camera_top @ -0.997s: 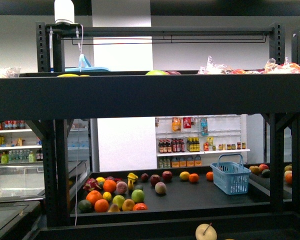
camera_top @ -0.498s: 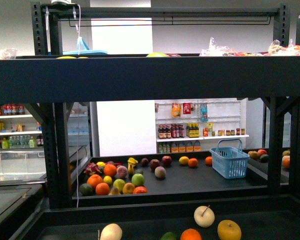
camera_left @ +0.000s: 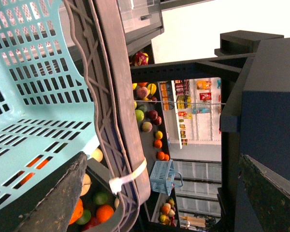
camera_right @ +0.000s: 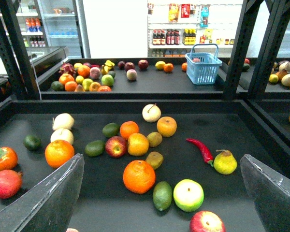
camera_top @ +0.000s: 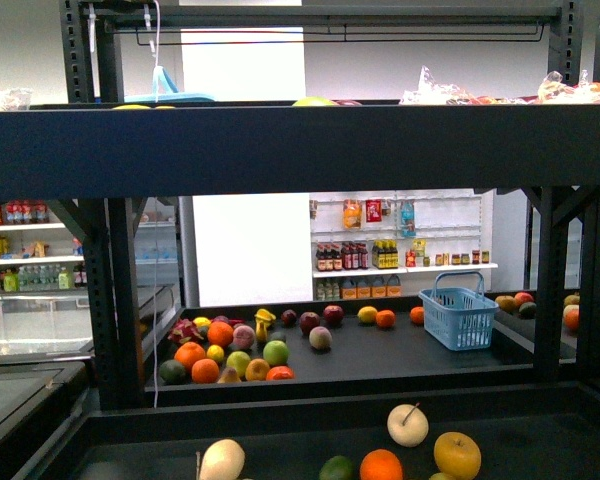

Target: Pick lemon from shelf

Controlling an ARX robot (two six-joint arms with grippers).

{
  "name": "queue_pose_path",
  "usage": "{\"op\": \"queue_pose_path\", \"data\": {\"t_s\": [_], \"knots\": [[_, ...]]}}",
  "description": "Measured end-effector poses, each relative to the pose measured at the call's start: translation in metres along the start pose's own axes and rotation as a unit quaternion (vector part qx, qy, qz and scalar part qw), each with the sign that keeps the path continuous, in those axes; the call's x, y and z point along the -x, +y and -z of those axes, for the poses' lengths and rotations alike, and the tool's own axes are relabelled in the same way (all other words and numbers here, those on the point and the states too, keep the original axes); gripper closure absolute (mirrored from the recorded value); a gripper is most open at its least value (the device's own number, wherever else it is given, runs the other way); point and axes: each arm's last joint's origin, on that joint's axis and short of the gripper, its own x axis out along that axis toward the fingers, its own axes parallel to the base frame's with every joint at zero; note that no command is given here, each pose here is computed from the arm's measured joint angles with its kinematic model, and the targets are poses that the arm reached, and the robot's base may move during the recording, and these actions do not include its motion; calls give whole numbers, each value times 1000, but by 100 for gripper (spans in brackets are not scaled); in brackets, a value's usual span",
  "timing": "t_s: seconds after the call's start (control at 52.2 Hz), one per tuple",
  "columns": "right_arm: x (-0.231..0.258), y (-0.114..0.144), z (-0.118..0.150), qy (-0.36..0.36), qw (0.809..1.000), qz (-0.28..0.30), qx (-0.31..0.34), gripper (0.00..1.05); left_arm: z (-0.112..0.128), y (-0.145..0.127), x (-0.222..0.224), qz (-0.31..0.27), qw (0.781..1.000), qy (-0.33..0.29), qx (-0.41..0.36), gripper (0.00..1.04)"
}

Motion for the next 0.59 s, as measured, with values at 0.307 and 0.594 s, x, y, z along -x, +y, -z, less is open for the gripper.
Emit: {"op": "queue_pose_path", "data": {"t_s": [0.307,0.594], "knots": [[0,0,0,0,1000,0,0,7,-15,9,-27,17,1000,-4,19,8],[0,0,0,0,1000,0,0,7,-16,17,-47,12,999,-11,33,8]]}}
